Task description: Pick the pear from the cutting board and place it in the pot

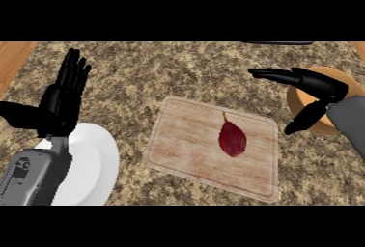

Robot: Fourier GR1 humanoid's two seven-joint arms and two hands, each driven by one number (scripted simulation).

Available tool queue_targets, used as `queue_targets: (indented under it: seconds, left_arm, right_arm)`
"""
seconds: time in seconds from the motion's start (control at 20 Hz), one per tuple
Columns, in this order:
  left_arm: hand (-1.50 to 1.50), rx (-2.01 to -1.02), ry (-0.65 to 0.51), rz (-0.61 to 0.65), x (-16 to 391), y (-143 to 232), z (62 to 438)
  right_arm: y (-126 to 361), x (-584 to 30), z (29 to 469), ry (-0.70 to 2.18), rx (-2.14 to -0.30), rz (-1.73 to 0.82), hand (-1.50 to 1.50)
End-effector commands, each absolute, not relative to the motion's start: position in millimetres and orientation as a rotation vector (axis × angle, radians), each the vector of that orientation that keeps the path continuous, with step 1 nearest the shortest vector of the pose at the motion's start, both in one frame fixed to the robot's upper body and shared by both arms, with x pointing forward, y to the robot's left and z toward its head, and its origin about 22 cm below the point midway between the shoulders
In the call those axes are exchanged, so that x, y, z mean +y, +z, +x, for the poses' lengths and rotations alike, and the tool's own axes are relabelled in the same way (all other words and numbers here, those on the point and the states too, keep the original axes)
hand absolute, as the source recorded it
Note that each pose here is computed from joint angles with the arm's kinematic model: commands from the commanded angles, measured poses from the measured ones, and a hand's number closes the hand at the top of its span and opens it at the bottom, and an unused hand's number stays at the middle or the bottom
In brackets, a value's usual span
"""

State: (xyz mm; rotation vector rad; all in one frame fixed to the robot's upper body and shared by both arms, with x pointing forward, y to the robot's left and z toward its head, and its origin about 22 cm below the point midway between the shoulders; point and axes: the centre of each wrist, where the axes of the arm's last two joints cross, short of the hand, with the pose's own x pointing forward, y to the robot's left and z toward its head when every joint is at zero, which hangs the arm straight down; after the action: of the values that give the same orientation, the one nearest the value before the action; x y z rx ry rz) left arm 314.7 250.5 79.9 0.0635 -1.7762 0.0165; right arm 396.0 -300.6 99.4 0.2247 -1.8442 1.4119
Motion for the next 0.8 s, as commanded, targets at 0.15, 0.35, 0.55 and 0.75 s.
queue_targets:
  seconds: [0.15, 0.35, 0.55, 0.75]
  left_arm:
    - [0.00, -1.767, 0.019, 0.083, 266.8, 70.5, 306.5]
    - [0.00, -1.779, 0.029, 0.093, 257.1, 81.9, 304.5]
    - [0.00, -1.742, 0.039, 0.095, 271.6, 86.9, 305.3]
    - [0.00, -1.782, 0.027, 0.079, 274.5, 90.6, 303.9]
  right_arm:
    - [89.9, -283.6, 412.2, 1.519, -1.705, 0.418, -1.50]
    - [51.2, -268.8, 401.7, 1.545, -1.689, 0.450, -1.50]
    - [45.5, -267.3, 395.7, 1.573, -1.721, 0.473, -1.50]
    - [35.9, -247.2, 402.9, 1.533, -1.776, 0.479, -1.50]
